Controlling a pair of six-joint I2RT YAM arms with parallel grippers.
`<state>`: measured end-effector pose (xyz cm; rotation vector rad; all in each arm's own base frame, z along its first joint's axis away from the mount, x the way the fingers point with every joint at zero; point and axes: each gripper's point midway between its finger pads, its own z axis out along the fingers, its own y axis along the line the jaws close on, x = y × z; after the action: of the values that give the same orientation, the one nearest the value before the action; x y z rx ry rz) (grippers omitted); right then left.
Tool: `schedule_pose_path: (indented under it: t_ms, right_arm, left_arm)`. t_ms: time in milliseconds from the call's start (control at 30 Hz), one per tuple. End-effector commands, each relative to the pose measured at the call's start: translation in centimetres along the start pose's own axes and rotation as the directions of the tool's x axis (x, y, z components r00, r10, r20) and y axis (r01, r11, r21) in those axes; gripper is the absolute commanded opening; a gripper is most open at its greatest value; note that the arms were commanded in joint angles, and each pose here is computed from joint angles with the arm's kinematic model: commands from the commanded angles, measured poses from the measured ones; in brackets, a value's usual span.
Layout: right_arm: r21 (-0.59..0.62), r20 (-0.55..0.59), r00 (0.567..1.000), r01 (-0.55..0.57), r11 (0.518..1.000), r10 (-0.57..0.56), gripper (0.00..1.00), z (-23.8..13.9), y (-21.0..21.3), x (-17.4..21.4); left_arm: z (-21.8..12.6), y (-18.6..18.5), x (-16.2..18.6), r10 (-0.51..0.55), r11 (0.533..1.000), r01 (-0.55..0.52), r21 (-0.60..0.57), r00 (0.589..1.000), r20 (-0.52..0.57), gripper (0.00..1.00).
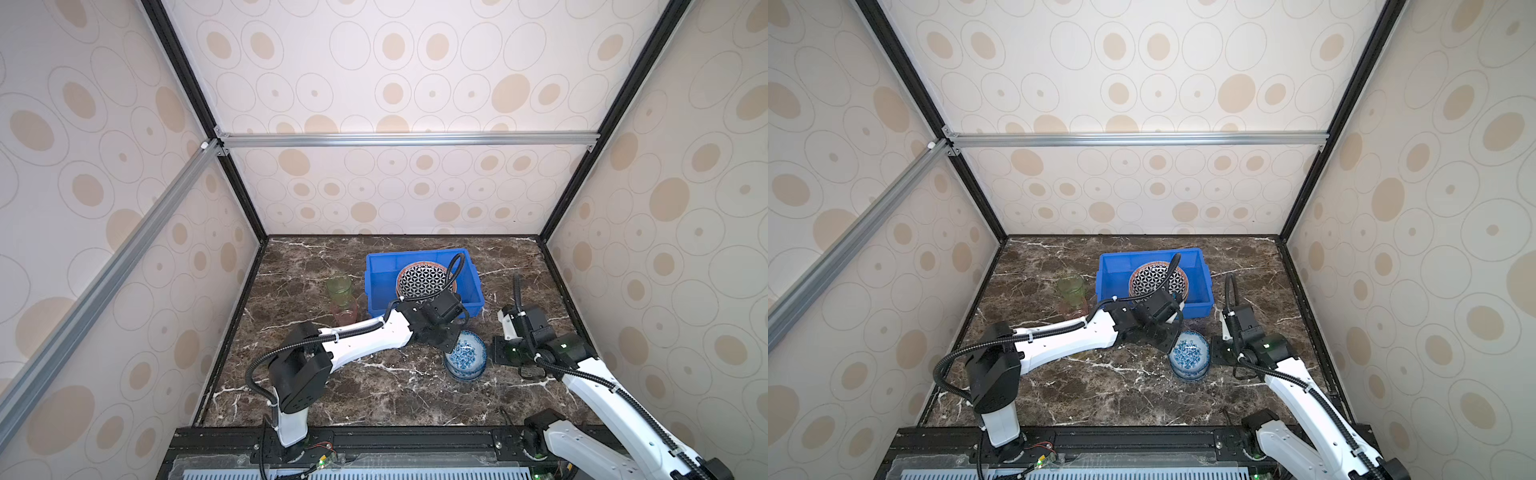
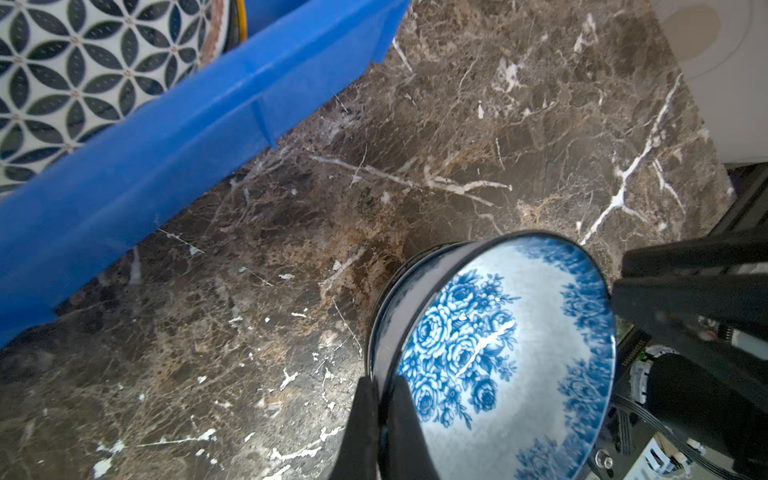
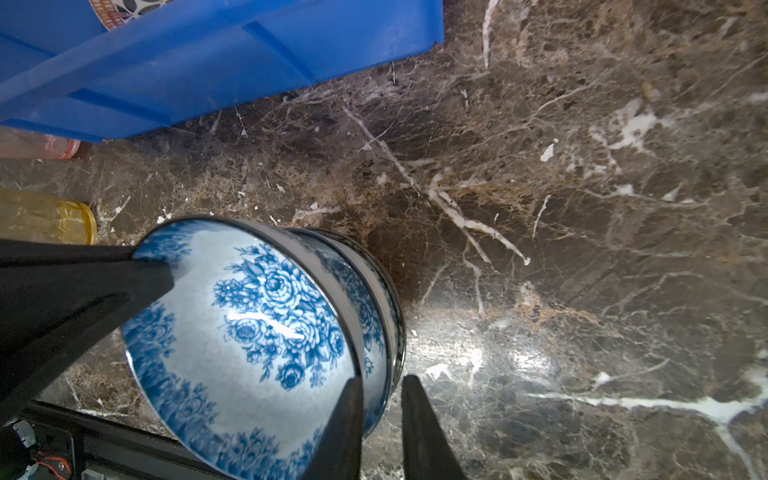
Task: Place the mixed dishes into the plastic bin
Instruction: 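Lift the top floral bowl toward the bin with the left gripper while the right holds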
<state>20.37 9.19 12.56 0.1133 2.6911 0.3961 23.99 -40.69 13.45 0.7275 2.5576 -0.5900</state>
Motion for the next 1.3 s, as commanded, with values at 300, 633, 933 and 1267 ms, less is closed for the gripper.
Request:
schedule_pose_path:
  t_ms: [300, 633, 933, 1267]
  right_arm:
    - [-0.003, -0.021, 1.0, 0.009, 1.0, -0.009, 0.2, -0.3, 0.2, 0.3]
    - [-0.015, -0.025, 1.0, 0.01, 1.0, -0.01, 0.2, -0.3, 0.4, 0.5]
    - [-0.025, -0.025, 1.0, 0.013, 1.0, -0.013, 0.2, -0.5, 0.6, 0.5]
    - [-0.026, -0.028, 1.0, 0.012, 1.0, -0.013, 0.2, -0.6, 0.6, 0.4]
  left_arm:
    - [-5.4, 1.6, -4.0, -0.051, 0.999, 0.047, 0.028, 0.982, 0.182, 0.0]
    - [-7.2, 4.1, -5.1, -0.072, 0.997, 0.078, -0.018, 0.973, 0.221, 0.0]
    - [-9.2, 7.0, -7.2, -0.081, 0.992, 0.103, -0.066, 0.958, 0.275, 0.0]
    - [-10.6, 10.4, -9.7, -0.108, 0.986, 0.143, -0.085, 0.94, 0.325, 0.0]
